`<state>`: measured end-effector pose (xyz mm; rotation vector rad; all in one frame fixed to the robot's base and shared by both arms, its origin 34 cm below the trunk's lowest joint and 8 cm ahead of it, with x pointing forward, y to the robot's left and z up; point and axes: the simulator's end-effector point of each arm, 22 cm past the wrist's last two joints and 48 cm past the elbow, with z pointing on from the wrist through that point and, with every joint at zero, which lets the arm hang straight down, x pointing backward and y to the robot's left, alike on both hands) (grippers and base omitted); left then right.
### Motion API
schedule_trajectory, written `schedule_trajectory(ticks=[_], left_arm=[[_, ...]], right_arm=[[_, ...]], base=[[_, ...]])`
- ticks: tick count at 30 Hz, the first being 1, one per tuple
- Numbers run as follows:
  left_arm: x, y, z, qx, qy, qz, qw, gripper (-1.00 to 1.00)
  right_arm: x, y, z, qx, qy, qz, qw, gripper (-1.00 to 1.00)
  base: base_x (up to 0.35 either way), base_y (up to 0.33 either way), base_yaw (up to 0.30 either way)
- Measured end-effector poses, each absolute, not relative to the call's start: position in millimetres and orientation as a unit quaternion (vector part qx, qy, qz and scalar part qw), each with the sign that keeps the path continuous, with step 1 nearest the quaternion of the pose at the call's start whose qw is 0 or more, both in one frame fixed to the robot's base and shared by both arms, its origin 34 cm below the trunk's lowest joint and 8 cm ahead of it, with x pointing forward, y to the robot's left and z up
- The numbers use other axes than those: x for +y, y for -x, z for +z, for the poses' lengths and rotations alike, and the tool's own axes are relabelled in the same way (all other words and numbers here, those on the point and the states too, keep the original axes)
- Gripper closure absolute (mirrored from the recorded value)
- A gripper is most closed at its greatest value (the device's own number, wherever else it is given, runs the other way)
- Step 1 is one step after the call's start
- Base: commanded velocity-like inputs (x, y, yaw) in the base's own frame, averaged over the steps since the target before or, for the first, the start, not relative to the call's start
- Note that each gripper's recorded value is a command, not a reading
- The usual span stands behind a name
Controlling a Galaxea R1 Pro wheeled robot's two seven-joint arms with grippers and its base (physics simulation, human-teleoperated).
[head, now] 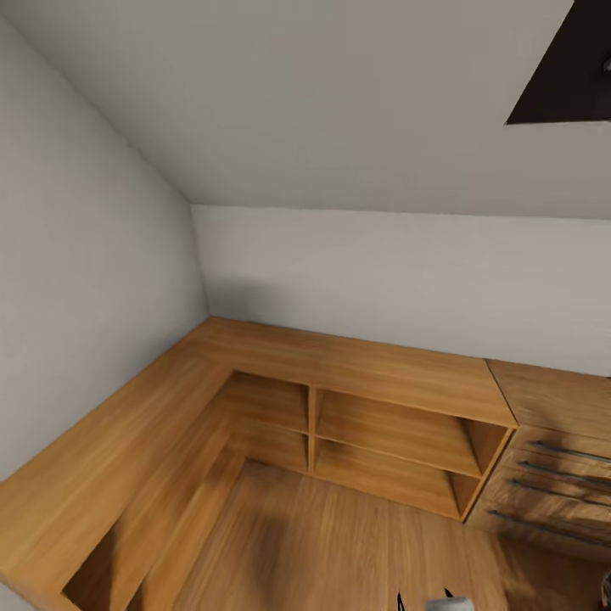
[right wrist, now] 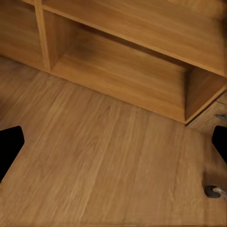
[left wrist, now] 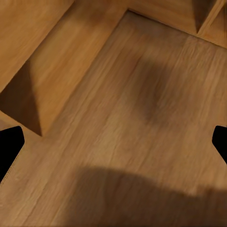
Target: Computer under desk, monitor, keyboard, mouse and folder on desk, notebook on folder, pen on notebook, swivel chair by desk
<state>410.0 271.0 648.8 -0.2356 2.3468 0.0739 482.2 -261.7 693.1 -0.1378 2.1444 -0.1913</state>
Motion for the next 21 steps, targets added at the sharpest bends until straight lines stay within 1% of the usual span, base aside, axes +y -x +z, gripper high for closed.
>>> schedule_trajectory(ticks=[9, 12, 21], left_arm=[[270.7, -409.8, 648.9, 0.920, 0.092, 0.028, 0.381, -1.00], [270.8, -409.8, 648.7, 0.920, 0.092, 0.028, 0.381, -1.00], [270.3, -409.7, 648.4, 0.920, 0.092, 0.028, 0.380, -1.00]], right_arm=[[-261.9, -482.1, 693.3, 0.876, 0.056, -0.078, 0.473, -1.00], [-261.9, -482.2, 693.3, 0.876, 0.056, -0.078, 0.473, -1.00], [-261.7, -482.3, 693.1, 0.876, 0.056, -0.078, 0.473, -1.00]], base=[[0.203, 0.268, -0.268], [0.124, 0.091, -0.268], [0.011, 0.008, -0.269]])
